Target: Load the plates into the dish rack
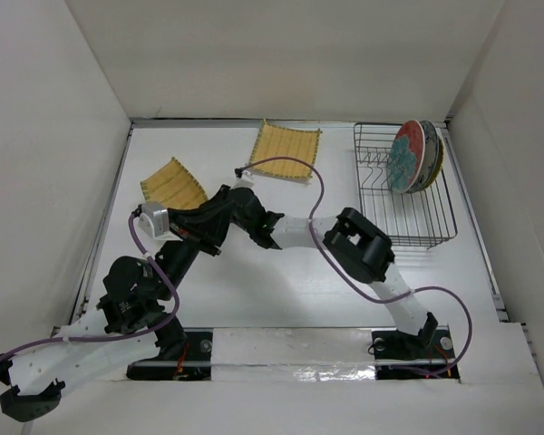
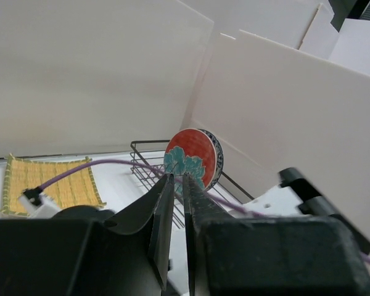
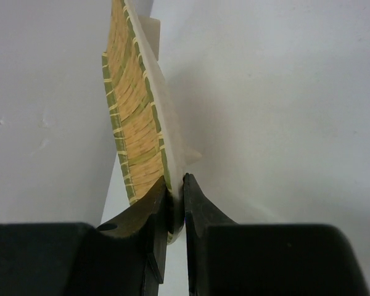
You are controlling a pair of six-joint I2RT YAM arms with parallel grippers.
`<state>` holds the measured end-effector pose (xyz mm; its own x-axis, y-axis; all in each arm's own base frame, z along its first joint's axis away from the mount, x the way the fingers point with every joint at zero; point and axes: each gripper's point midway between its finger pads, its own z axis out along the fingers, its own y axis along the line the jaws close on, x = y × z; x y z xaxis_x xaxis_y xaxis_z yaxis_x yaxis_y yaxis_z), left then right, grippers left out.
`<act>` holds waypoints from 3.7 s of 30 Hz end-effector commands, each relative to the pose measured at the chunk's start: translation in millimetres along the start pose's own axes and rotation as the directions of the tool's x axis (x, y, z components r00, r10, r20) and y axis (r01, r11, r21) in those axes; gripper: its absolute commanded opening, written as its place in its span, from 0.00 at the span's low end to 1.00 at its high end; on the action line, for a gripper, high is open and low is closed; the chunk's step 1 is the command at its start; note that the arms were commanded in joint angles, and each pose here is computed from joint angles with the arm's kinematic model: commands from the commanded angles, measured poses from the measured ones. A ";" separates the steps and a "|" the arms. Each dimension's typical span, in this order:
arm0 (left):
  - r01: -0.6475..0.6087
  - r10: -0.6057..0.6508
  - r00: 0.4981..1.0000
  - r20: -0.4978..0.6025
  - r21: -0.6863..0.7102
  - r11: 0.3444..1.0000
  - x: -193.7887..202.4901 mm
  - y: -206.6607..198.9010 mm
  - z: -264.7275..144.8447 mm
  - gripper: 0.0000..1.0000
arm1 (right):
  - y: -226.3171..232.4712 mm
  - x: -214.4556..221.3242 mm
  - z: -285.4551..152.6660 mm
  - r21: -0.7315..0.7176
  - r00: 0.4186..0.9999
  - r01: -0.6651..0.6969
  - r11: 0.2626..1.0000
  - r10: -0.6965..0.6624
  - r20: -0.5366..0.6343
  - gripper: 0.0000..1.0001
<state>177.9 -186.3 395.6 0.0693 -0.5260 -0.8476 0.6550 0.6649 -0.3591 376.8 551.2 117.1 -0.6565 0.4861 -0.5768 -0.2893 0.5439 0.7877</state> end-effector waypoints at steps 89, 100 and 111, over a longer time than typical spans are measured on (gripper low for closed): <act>0.004 -0.003 1.000 -0.002 0.034 0.999 5.0 -7.6 4.9 0.14 | -240.3 -383.2 -339.0 0.941 0.654 0.311 0.131 -0.748 -0.112 0.00; 0.004 -0.004 1.000 0.000 0.033 0.999 4.2 -7.3 4.5 0.14 | -257.8 -366.7 -335.4 0.949 0.730 0.235 0.208 -0.683 -0.031 0.23; 0.005 -0.005 0.999 -0.038 0.003 1.000 19.1 -3.9 11.6 0.15 | -207.8 -360.1 -334.3 0.872 0.739 0.215 0.441 -0.656 0.150 0.65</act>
<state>181.7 -199.9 385.2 0.0435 -0.4928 -0.8691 0.6629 0.6650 -0.3439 443.5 13.5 197.9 -0.3069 0.0166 -0.9516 0.3927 0.9130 -0.1108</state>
